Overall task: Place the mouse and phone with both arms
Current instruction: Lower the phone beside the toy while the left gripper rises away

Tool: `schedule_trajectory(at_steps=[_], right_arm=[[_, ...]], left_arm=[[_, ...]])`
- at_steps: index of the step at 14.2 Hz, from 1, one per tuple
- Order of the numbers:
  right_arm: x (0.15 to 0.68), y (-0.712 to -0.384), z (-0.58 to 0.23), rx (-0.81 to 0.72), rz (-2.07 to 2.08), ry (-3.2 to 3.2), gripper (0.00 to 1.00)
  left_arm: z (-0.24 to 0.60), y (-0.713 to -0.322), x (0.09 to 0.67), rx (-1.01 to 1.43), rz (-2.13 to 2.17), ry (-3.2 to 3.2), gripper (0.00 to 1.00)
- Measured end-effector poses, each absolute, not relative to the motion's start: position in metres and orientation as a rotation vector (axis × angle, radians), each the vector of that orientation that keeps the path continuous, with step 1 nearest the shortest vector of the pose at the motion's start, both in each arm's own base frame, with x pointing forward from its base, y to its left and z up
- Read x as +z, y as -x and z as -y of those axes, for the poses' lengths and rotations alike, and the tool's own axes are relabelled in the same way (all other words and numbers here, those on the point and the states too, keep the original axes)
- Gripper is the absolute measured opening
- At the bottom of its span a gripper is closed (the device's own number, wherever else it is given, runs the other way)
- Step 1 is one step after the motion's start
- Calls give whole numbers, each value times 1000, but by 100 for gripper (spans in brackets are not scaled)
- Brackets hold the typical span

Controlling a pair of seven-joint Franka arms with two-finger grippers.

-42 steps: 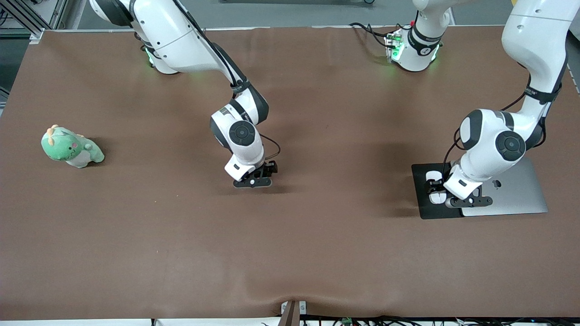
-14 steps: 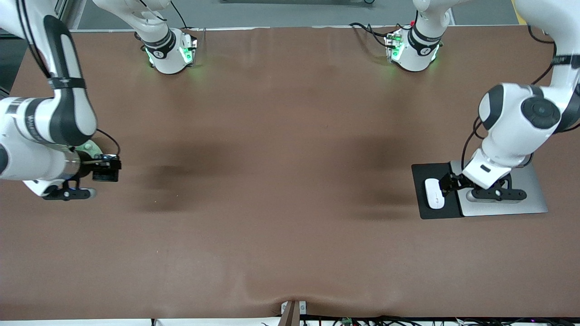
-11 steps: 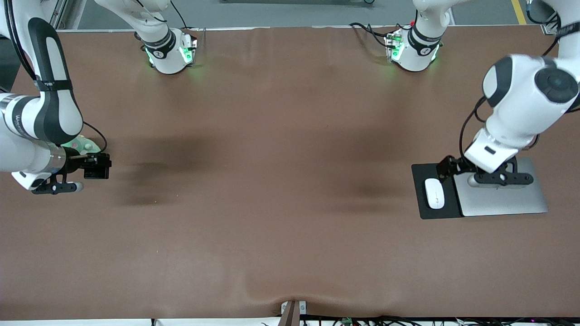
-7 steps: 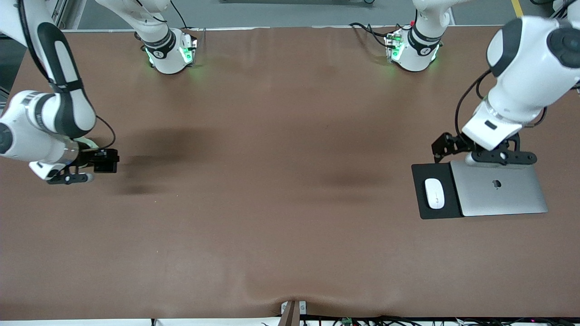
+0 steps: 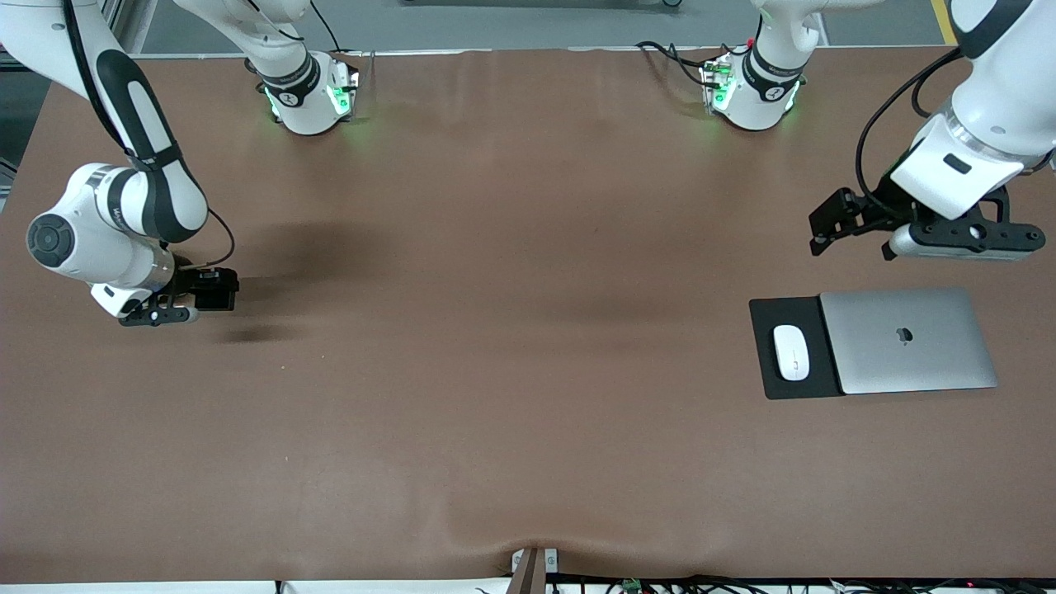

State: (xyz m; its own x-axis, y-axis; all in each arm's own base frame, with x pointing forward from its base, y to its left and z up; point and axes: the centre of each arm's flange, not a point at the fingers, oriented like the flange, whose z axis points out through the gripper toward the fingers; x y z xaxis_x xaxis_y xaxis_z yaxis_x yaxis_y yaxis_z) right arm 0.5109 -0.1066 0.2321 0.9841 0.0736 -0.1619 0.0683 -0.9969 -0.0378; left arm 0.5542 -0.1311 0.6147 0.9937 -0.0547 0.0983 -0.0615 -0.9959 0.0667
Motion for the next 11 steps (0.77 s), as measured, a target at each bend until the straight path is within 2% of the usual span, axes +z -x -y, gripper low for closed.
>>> schedule_trajectory(at_steps=[4,7,11], right_arm=[[225,-508,114,221,90,3106,82],[203,-503,115,228,46,3106,82],[182,-498,114,244,12,3104,82]], left_arm=[[156,-530,627,72,116,-3080,100],[137,-531,650,99,83,-3076,100],[135,-527,652,59,89,-3082,100]])
